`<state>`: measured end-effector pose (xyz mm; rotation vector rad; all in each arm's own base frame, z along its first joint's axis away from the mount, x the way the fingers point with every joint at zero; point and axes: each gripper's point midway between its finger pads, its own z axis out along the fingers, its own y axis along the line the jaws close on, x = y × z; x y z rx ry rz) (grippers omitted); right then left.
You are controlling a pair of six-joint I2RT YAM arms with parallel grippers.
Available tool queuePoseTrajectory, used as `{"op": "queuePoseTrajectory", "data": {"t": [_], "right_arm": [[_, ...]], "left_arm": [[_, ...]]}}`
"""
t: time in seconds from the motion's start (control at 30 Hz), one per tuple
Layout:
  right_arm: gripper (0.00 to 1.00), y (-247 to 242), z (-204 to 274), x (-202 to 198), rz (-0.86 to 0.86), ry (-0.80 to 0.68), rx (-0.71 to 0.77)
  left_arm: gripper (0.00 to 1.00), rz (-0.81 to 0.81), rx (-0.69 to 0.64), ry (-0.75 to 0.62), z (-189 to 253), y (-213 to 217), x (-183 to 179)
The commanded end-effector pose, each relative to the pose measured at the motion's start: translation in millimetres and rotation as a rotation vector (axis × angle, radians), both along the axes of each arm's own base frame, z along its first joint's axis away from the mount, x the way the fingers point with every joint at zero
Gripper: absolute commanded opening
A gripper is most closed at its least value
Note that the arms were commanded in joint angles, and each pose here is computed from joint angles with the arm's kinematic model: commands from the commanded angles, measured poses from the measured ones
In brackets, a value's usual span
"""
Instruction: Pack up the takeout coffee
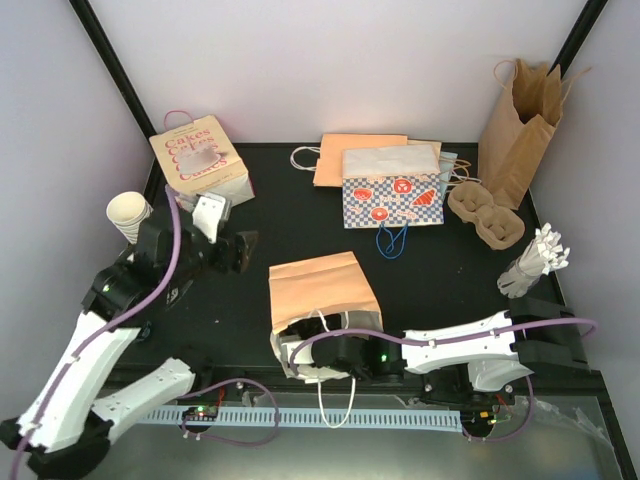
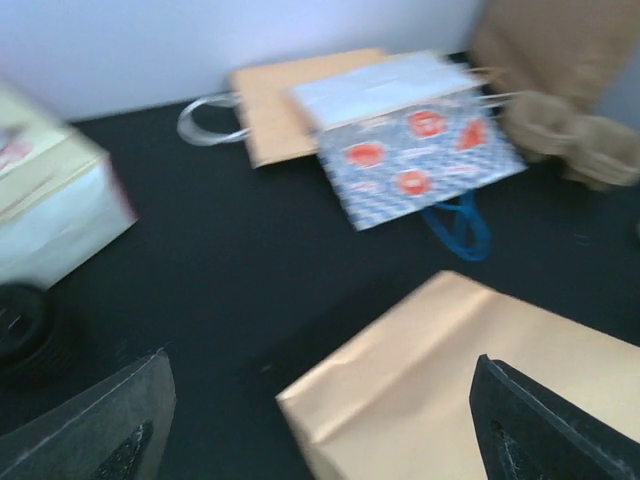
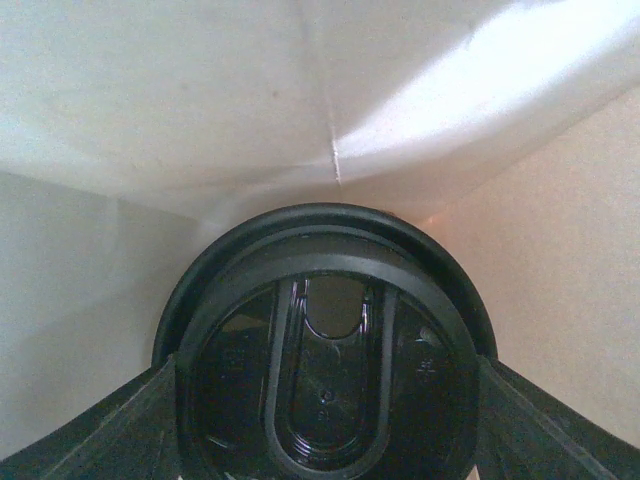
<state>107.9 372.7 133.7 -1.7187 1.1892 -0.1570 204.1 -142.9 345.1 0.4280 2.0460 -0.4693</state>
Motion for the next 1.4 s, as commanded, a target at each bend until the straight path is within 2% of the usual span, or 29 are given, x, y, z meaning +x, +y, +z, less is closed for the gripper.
{"op": "queuePoseTrajectory", "data": {"t": [0.0, 0.17, 0.37, 0.53, 0.73, 1.0, 1.37], "right_arm": [[0.61, 1, 5, 5, -0.025, 0.001, 0.019], [0.61, 0, 5, 6, -0.027, -0.004, 0.009], [0.61, -5, 5, 10, -0.039, -0.010, -0.011], [0.61, -6, 16, 16, -0.053, -0.020, 0.013], [0.61, -6, 24, 21, -0.061, -0.025, 0.032], [0.61, -7, 23, 22, -0.067, -0.015, 0.023], [0.61, -3, 23, 28, -0.070, -0.031, 0.012]], "left_arm": [[0.82, 0.140, 0.002, 0.265, -67, 29, 30], [0.81, 0.185, -0.034, 0.381, -107, 33, 74], [0.76, 0.153, -0.097, 0.548, -146, 7, 116], [0.73, 0.109, -0.197, 0.567, -163, -16, 144], [0.73, 0.103, -0.206, 0.589, -186, -25, 170], [0.71, 0.029, -0.243, 0.642, -215, -48, 191], [0.64, -0.048, -0.251, 0.751, -250, -66, 179]]}}
